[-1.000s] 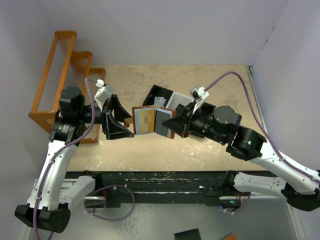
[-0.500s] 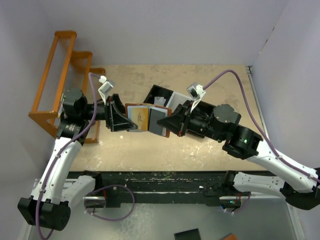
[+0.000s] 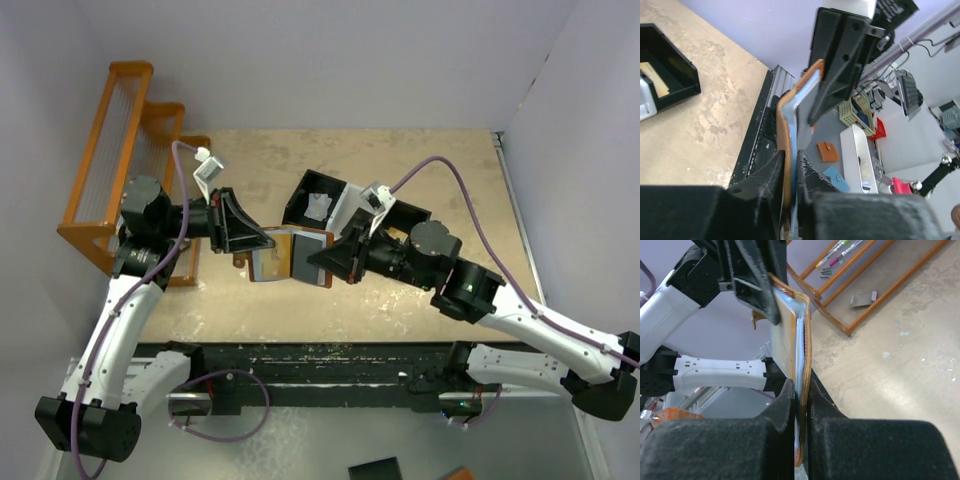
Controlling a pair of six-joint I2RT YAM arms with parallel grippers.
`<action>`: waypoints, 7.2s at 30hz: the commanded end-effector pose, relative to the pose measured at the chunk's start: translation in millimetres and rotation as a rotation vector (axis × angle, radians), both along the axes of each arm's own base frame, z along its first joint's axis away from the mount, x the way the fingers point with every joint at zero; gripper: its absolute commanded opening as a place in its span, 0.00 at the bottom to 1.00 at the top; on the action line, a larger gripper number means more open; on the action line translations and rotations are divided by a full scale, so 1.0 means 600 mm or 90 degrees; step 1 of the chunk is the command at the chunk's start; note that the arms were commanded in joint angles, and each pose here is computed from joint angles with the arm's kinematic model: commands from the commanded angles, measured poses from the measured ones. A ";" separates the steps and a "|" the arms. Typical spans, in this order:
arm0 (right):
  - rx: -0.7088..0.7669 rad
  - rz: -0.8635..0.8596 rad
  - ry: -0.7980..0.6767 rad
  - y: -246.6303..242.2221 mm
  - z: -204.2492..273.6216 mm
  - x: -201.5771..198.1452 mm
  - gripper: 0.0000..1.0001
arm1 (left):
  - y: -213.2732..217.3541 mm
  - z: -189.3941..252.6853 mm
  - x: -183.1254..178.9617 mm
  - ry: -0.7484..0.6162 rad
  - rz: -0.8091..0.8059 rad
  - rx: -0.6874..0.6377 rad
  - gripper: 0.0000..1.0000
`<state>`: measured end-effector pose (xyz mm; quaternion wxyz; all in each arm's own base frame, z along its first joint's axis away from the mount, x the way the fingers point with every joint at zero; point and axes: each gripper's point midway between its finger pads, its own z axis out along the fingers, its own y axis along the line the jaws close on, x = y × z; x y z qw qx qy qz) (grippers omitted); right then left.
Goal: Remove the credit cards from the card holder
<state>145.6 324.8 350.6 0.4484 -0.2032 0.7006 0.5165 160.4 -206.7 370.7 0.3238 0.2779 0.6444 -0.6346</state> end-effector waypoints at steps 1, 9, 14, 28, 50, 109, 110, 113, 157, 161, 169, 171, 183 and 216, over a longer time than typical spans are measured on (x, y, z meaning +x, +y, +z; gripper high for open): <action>0.113 0.017 -0.049 -0.008 0.090 -0.016 0.00 | 0.000 0.003 0.025 -0.004 0.053 0.014 0.14; 0.134 0.007 -0.056 -0.016 0.106 -0.015 0.00 | 0.002 -0.016 -0.001 0.011 0.007 0.025 0.45; 0.117 0.008 -0.046 -0.009 0.080 -0.012 0.00 | 0.003 -0.010 -0.015 0.004 -0.017 0.017 0.47; 0.118 0.003 -0.045 -0.015 0.073 -0.012 0.00 | 0.008 -0.029 -0.042 -0.006 -0.083 0.026 0.15; 0.070 -0.167 0.010 -0.130 0.052 0.070 0.72 | 0.011 -0.049 0.031 0.009 0.052 0.115 0.00; 0.178 0.245 0.087 0.055 0.034 -0.003 0.00 | 0.017 0.041 -0.085 -0.064 -0.153 0.006 0.39; 0.178 0.243 0.087 0.055 0.034 -0.003 0.00 | 0.018 0.041 -0.087 -0.065 -0.155 0.005 0.40; 0.178 0.241 0.087 0.054 0.034 -0.002 0.00 | 0.017 0.038 -0.085 -0.062 -0.152 0.006 0.34; 0.231 0.259 0.066 0.038 0.064 -0.021 0.15 | 0.014 0.046 -0.076 -0.057 -0.126 0.007 0.00; 0.229 0.258 0.068 0.045 0.066 -0.015 0.13 | 0.014 0.045 -0.075 -0.055 -0.126 0.008 0.00; 0.225 0.244 0.078 0.034 0.060 -0.018 0.00 | 0.014 0.046 -0.077 -0.060 -0.126 0.007 0.00; 0.226 0.241 0.075 0.028 0.057 -0.020 0.00 | 0.014 0.046 -0.076 -0.058 -0.126 0.007 0.00; 0.217 0.212 0.090 0.005 0.029 -0.016 0.00 | 0.014 0.048 -0.075 -0.059 -0.126 0.007 0.00; 0.076 -0.169 0.286 -0.248 -0.193 0.159 0.00 | 0.021 -0.033 0.033 -0.087 0.089 0.141 0.00</action>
